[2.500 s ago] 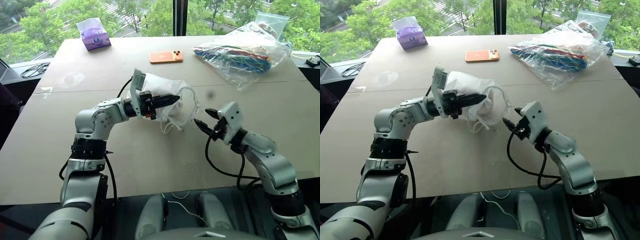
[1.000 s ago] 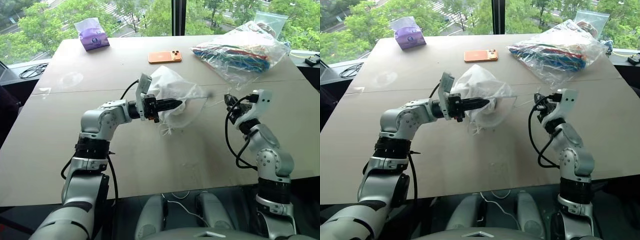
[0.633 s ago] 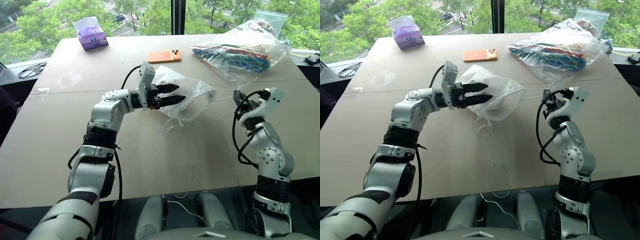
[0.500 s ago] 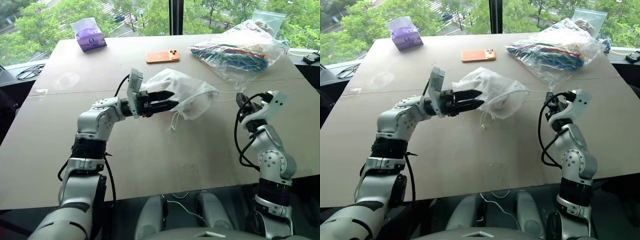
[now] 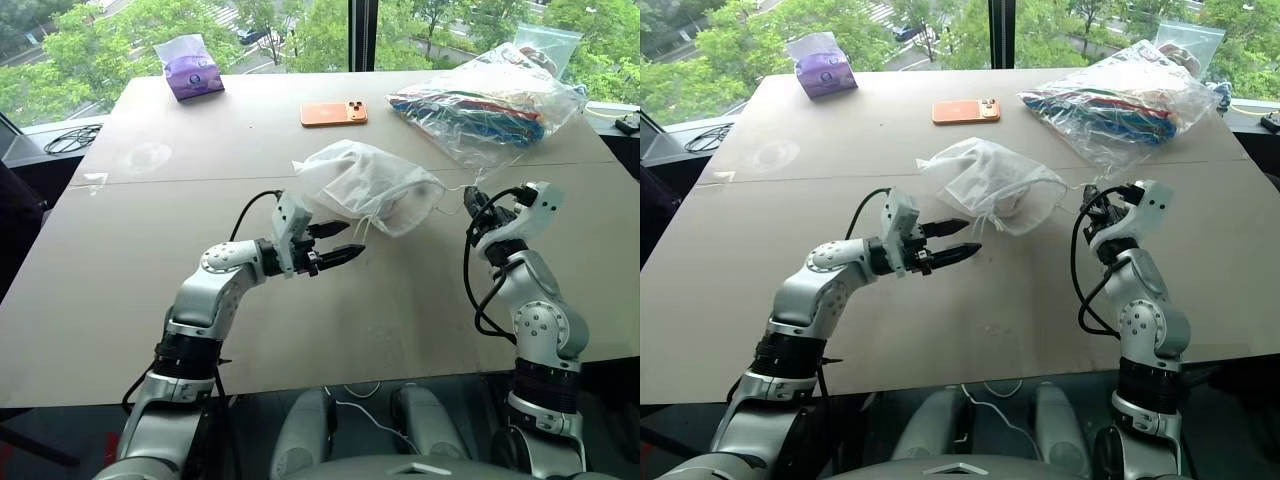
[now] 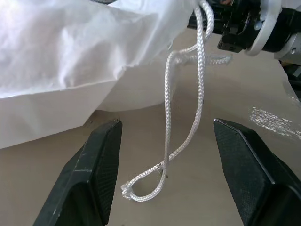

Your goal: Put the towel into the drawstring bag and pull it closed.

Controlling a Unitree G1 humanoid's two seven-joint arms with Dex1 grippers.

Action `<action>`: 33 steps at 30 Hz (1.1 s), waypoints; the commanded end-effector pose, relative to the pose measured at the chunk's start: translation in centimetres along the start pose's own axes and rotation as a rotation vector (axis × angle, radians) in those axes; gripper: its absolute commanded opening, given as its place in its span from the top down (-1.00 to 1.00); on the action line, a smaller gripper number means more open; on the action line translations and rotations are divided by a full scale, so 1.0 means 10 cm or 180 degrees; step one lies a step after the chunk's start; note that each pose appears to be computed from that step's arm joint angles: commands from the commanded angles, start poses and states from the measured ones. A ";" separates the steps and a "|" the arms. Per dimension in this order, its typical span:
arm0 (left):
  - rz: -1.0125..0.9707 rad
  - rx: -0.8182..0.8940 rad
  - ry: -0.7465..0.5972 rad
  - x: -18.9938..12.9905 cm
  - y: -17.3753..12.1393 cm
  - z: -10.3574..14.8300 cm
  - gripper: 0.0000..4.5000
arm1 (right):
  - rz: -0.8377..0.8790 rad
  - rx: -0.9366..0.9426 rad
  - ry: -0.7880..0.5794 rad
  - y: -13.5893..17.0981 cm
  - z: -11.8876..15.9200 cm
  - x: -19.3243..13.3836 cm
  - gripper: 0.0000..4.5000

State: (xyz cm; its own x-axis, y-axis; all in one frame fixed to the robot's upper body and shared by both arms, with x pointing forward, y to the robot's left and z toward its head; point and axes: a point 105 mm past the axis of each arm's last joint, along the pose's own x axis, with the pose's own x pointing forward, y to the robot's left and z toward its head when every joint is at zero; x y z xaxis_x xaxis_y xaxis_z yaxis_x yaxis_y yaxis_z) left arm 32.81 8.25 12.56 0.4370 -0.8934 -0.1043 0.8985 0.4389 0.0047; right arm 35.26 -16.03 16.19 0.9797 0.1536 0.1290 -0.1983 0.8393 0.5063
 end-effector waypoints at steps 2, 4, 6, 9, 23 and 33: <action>0.0168 0.0229 -0.0012 0.14 0.07 -0.02 -0.39 | 0.0067 0.0004 -0.0161 0.07 0.15 0.00 1.00; 0.0191 0.0286 -0.0006 0.15 0.10 -0.04 -0.16 | 0.0050 0.0003 -0.0166 0.06 0.15 -0.01 1.00; 0.0192 0.0350 -0.0026 0.12 0.10 -0.04 0.18 | 0.0041 -0.0004 -0.0167 0.05 0.15 -0.02 1.00; 0.0377 0.0491 -0.0256 -0.01 0.16 0.11 0.85 | 0.0005 -0.0019 -0.0187 0.02 0.16 -0.04 1.00; 0.3966 0.1172 -0.0671 -1.63 1.19 0.60 0.97 | -0.1470 -0.0667 -0.1292 -0.87 1.08 -0.20 1.00; 0.3746 0.0639 -0.0473 -1.41 1.25 0.33 1.00 | -0.1542 -0.0651 -0.0748 -1.03 0.81 -0.14 0.86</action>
State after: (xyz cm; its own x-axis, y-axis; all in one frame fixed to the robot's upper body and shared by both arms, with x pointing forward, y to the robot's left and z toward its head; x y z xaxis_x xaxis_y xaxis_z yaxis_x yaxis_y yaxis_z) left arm 38.29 25.73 16.65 0.9807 0.0873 0.1750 -0.1168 0.9793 0.1656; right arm 36.07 -28.73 16.03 0.8963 -0.4394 0.0607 0.3848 0.8384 0.3860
